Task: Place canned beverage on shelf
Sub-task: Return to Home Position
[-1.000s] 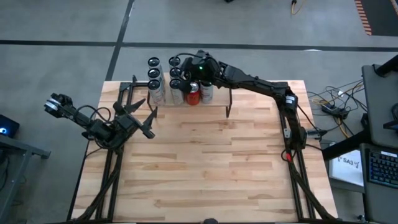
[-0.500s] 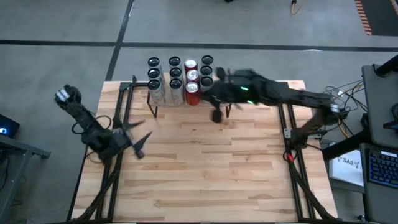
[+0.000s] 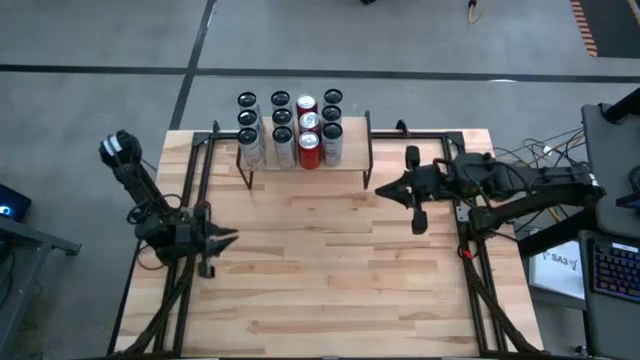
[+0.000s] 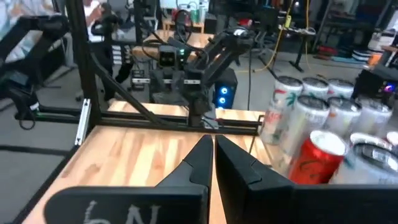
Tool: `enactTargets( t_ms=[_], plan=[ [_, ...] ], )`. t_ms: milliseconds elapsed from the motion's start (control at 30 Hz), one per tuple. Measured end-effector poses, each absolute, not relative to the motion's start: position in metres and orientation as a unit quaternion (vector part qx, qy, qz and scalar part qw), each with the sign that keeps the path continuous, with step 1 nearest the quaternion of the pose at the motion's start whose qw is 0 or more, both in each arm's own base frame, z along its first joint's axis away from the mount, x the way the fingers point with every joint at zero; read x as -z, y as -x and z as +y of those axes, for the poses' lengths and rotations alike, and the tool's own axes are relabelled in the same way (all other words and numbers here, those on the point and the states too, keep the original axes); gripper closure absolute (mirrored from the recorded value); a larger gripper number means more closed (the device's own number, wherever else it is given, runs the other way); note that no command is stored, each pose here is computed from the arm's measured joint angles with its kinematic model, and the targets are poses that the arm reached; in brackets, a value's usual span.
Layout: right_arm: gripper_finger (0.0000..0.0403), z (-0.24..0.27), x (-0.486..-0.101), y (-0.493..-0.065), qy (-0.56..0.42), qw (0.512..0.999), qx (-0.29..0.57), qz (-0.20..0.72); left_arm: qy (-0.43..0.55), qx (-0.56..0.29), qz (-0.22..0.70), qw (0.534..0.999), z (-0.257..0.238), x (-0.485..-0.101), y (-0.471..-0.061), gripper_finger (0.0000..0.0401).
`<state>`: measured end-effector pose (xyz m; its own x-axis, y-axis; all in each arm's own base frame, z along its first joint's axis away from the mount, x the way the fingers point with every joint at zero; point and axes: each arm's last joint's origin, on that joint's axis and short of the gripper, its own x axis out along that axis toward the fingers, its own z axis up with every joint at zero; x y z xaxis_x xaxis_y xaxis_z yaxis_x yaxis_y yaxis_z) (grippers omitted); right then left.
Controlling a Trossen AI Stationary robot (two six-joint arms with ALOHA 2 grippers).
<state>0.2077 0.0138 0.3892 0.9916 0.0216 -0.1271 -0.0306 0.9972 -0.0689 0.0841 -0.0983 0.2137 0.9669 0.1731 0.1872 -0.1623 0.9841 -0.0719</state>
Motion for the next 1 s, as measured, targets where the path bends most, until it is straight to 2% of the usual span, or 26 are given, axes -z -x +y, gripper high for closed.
enactTargets(
  t_ms=[67,133,267,367,567,733,833,1000],
  plan=[
    [0.0394,0.013,-0.375,-0.202,0.029,0.998,-0.011,0.062,0.030,-0.113,-0.104,0.988,-0.092,-0.214,-0.092,0.0380],
    [0.0394,0.012,-0.359,-0.198,0.028,0.997,-0.009,0.068,0.006,-0.132,-0.106,0.986,-0.087,-0.214,-0.097,0.0395],
    [0.0394,0.011,-0.335,-0.195,0.015,0.998,-0.008,0.067,-0.055,-0.120,-0.120,0.984,-0.079,-0.209,-0.091,0.0395],
    [0.0394,0.011,-0.314,-0.191,0.011,0.996,-0.006,0.085,-0.021,-0.168,-0.130,0.977,-0.066,-0.218,-0.084,0.0400],
    [0.0394,0.010,-0.279,-0.182,0.010,1.000,-0.006,0.017,-0.015,-0.216,-0.170,0.961,-0.043,-0.232,-0.073,0.0401],
    [0.0394,0.007,-0.246,-0.168,0.005,1.000,0.001,0.000,-0.010,-0.243,-0.189,0.951,-0.032,-0.236,-0.068,0.0401],
    [0.0394,0.004,-0.231,-0.157,-0.010,1.000,0.009,-0.020,-0.017,-0.281,-0.177,0.943,-0.027,-0.236,-0.068,0.0401],
    [0.0394,0.000,-0.212,-0.131,-0.022,0.998,0.019,-0.061,-0.012,-0.376,-0.103,0.921,-0.017,-0.231,-0.069,0.0401]
  ],
)
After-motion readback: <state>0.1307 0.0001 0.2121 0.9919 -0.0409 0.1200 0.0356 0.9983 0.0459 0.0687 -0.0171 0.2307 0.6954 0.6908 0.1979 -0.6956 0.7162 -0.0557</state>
